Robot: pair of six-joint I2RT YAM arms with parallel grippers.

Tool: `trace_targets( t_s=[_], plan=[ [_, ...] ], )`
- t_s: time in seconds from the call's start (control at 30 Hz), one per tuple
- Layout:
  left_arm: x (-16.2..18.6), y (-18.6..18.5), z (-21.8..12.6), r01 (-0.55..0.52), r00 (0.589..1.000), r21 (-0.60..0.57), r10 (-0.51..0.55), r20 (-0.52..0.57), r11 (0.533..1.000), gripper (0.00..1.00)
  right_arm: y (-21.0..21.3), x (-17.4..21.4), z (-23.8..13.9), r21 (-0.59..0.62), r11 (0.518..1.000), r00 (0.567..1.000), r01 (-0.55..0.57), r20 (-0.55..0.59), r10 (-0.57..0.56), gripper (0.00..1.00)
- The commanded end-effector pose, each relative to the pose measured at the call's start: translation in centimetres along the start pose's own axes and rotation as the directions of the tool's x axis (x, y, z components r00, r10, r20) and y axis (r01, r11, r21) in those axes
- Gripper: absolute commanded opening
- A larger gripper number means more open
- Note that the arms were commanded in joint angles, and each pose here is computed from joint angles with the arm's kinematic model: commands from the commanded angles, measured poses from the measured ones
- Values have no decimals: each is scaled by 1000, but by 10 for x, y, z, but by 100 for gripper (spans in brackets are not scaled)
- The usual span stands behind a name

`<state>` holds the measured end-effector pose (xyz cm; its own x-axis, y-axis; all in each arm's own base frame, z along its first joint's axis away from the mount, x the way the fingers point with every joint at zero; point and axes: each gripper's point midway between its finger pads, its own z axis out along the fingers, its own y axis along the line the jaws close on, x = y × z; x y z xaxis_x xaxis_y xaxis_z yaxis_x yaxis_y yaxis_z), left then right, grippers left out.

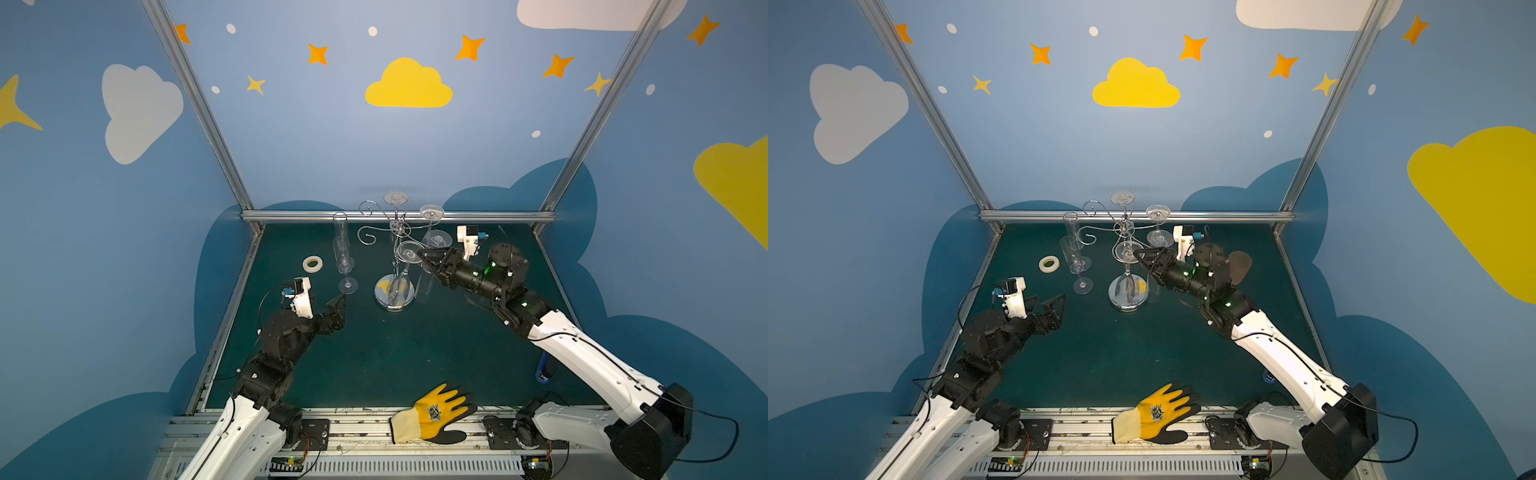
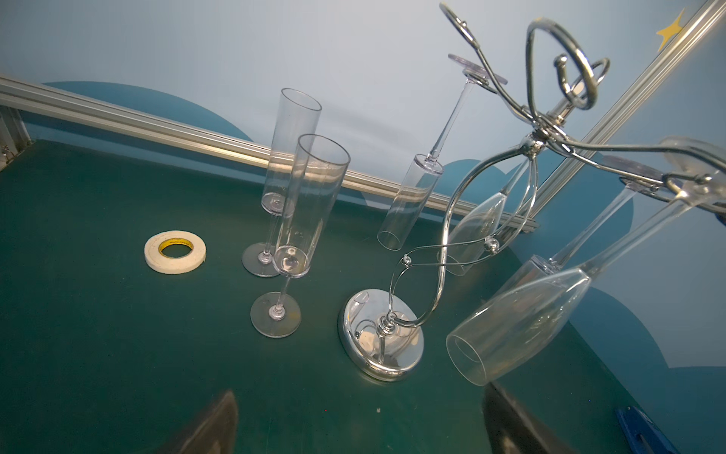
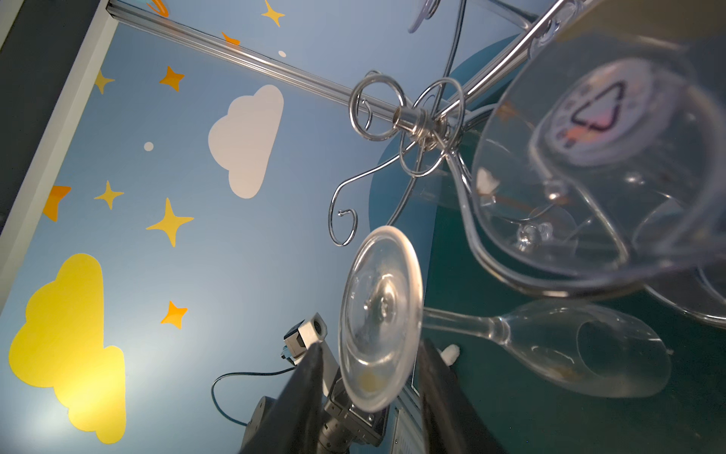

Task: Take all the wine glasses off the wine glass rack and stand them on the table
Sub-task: 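Position the open right gripper around the hanging glass stem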

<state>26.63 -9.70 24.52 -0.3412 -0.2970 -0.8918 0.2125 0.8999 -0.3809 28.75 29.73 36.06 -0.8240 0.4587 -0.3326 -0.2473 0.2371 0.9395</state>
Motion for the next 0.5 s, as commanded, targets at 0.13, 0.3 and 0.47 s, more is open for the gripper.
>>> trace_targets(
  t_s=[0.13, 0.3, 0.47],
  plan=[
    [-2, -4, -1, -4, 1000, 23, 3, 16, 1000, 96, -3, 0, 5, -27, 999, 999, -29, 14, 30, 33],
    [-3, -5, -3, -2, 1000, 24, 2, 12, 1000, 96, -7, 0, 5, -18, 999, 999, -46, 14, 46, 25],
    [-8, -7, -6, 0, 1000, 32, -1, 26, 999, 96, -9, 0, 7, -25, 998, 998, -63, 17, 64, 20]
  ],
)
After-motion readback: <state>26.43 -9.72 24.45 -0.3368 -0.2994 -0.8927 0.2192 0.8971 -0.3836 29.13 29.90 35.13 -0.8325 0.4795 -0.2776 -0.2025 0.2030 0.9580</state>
